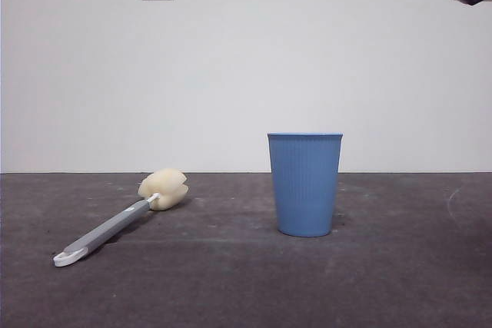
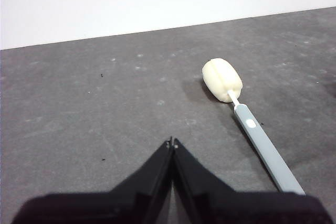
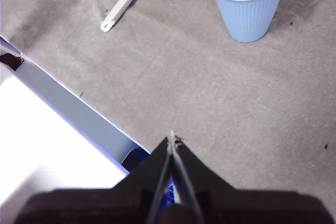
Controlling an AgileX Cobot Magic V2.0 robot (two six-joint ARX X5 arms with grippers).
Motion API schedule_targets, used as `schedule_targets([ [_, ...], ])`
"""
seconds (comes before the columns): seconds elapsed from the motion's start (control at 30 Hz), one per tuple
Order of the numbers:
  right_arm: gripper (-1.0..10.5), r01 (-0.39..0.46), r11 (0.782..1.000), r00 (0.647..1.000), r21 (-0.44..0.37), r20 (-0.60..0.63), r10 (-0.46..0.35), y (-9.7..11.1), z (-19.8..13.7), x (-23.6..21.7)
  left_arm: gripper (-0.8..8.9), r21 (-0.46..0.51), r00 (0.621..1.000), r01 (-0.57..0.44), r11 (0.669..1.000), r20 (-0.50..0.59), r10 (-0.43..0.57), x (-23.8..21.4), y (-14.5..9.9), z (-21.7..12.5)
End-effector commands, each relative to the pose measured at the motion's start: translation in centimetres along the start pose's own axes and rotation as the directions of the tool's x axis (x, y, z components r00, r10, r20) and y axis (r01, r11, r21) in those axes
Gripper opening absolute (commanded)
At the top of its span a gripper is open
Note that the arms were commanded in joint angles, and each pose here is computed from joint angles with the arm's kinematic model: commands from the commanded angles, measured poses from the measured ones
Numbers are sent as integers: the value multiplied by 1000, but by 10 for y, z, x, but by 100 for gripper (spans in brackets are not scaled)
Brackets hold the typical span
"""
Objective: Pick up the cup brush,pick up the cup,insert the brush into the cup,clean the cup,put the cup brush back,put the cup back to the fixed position on the table
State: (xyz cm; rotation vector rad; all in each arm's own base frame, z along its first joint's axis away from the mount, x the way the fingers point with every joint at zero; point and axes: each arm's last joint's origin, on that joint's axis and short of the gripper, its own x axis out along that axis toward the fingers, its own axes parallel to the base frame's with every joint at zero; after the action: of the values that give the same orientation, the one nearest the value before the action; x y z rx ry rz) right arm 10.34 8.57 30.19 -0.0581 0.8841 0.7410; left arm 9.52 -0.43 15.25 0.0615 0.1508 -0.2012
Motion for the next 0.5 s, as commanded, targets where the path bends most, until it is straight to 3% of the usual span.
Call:
schedule_targets([
  [0.03, 4, 1, 1000, 1000, -6, 8, -1, 0, 0, -1, -3, -9, 1000, -6, 1000, -7, 6, 1, 0, -4],
  [0.17, 4, 1, 1000, 1000, -6, 8, -1, 0, 0, -1, -3, -9, 1000, -6, 1000, -7, 6, 1, 0, -4],
  [0.23, 4, 9, 998, 999, -57, 34, -8, 1, 1, -4, -3, -9, 1000, -6, 1000, -7, 6, 1, 0, -4],
  [0.3, 4, 91, 993, 991, -82, 105, -82, -2, 2, -10, -3, -9, 1000, -6, 1000, -7, 6, 1, 0, -4],
  [0.4, 4, 229, 970, 939, -80, 282, -199, -5, 6, -24, -3, -9, 1000, -6, 1000, -7, 6, 1, 0, -4],
  [0.5, 4, 259, 964, 876, -66, 437, -205, -7, 4, -37, -3, -9, 1000, -6, 1000, -7, 6, 1, 0, -4],
])
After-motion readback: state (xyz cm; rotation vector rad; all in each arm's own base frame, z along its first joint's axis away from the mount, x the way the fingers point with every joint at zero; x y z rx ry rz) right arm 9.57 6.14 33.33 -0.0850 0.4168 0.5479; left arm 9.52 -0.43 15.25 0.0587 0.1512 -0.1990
